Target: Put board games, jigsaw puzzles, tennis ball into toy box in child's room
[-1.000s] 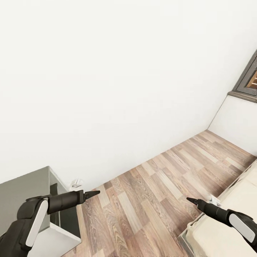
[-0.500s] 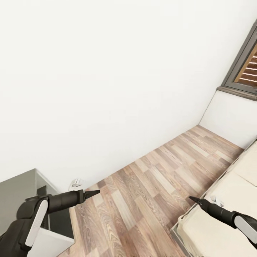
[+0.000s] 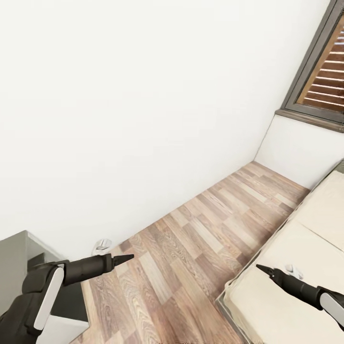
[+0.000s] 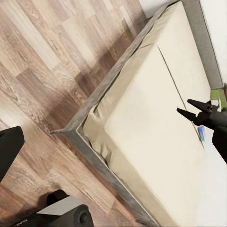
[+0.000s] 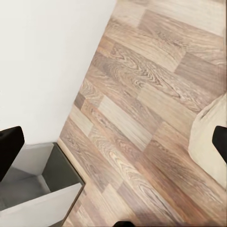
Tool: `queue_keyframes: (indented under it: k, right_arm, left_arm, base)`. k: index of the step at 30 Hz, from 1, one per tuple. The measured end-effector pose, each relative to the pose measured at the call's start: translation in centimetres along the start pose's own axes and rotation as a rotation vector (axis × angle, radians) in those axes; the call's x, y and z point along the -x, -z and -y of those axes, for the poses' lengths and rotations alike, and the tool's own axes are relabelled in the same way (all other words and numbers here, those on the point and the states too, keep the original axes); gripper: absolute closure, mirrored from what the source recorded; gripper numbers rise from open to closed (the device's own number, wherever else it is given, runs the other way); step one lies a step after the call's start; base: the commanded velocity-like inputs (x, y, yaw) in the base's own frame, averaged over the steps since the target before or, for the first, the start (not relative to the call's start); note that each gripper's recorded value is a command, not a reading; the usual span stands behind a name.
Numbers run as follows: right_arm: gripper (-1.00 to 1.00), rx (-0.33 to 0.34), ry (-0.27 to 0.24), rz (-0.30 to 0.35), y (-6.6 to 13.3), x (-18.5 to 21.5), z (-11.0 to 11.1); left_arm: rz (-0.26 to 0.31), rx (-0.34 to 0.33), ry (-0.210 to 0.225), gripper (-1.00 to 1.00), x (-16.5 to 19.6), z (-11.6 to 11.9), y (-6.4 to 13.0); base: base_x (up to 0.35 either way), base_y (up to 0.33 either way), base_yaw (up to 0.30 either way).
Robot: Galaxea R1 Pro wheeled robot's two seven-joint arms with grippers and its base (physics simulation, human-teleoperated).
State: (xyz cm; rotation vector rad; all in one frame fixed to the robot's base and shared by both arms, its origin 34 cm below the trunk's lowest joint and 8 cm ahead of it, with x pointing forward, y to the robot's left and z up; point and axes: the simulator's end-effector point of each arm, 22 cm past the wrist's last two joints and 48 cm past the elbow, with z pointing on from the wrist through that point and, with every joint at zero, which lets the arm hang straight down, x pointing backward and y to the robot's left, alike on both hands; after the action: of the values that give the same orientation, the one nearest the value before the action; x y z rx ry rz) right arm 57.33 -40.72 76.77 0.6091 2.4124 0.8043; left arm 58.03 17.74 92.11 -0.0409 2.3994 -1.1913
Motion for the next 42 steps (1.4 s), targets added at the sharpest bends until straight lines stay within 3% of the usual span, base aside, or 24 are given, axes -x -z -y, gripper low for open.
queue_keyframes:
  k: [11, 24, 29, 42]
  right_arm:
    - [-1.0, 0.042, -0.009, -0.007, 0.1, -0.4, -0.4]
    - [-1.0, 0.113, -0.054, 0.032, 2.0, -0.3, -0.2]
    - [-1.0, 0.117, -0.048, 0.071, 2.5, 0.5, 0.0]
    - [-1.0, 0.129, -0.034, 0.101, 3.0, 1.4, -0.7]
  left_arm:
    - [-0.006, 0.0, 0.006, -1.0, -0.2, -0.2, -0.2]
    - [0.011, -0.023, -0.011, -1.0, 0.5, 1.1, 0.3]
    - [0.017, -0.029, -0.019, -1.0, 0.8, 1.5, 0.6]
    - [0.032, -0.055, -0.036, -1.0, 1.4, 2.7, 1.2]
  base:
    - [0.0, -0.005, -0.195]
    - [0.0, 0.0, -0.151]
    - [0.0, 0.0, -0.118]
    - [0.0, 0.0, -0.103]
